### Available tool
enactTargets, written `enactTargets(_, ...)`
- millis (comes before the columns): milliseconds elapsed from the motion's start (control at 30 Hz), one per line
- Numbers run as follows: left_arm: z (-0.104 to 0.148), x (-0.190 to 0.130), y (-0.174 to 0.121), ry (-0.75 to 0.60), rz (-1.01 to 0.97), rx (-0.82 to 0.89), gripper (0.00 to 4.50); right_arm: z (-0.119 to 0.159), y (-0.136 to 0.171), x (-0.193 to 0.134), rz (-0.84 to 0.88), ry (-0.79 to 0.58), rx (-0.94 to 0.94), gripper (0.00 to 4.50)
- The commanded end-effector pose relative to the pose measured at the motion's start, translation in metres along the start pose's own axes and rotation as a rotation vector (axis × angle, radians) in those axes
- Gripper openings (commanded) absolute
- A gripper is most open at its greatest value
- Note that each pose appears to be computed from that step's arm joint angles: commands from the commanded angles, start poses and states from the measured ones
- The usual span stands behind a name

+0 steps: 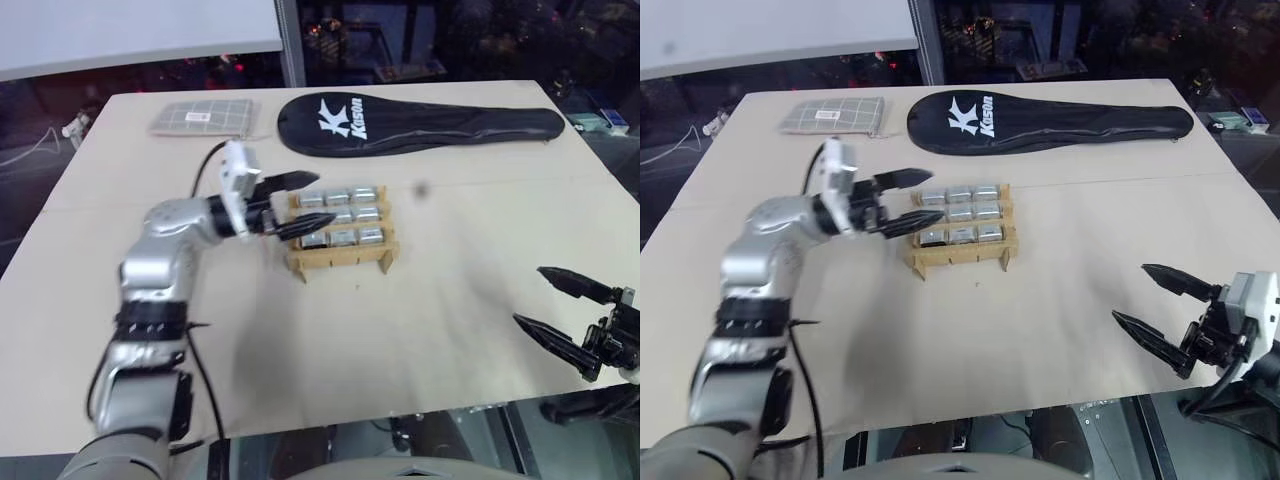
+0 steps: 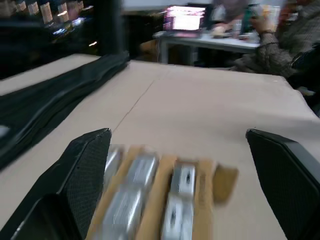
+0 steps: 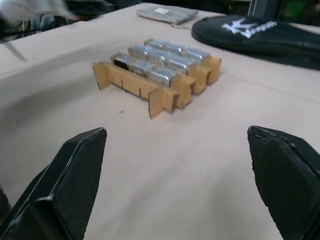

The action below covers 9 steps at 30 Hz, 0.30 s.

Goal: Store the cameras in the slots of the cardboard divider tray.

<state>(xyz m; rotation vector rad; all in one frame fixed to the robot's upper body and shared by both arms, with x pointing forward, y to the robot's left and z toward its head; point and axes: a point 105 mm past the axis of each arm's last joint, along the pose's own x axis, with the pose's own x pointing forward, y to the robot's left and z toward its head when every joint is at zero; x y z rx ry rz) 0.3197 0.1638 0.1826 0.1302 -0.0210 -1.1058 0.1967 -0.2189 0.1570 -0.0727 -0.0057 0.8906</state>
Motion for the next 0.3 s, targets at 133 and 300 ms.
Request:
enactTargets(133, -0.051, -0.064, -0.014, 0.170, 0.336, -0.018, 4.46, -0.017, -0.012, 0.008, 0.076, 0.018, -0.008, 4.50)
enactTargets(300, -0.088, -0.085, -0.045, 0.224, 0.424, -0.055, 4.46, -0.035, -0.033, 0.015, 0.091, 0.035, -0.021, 4.50)
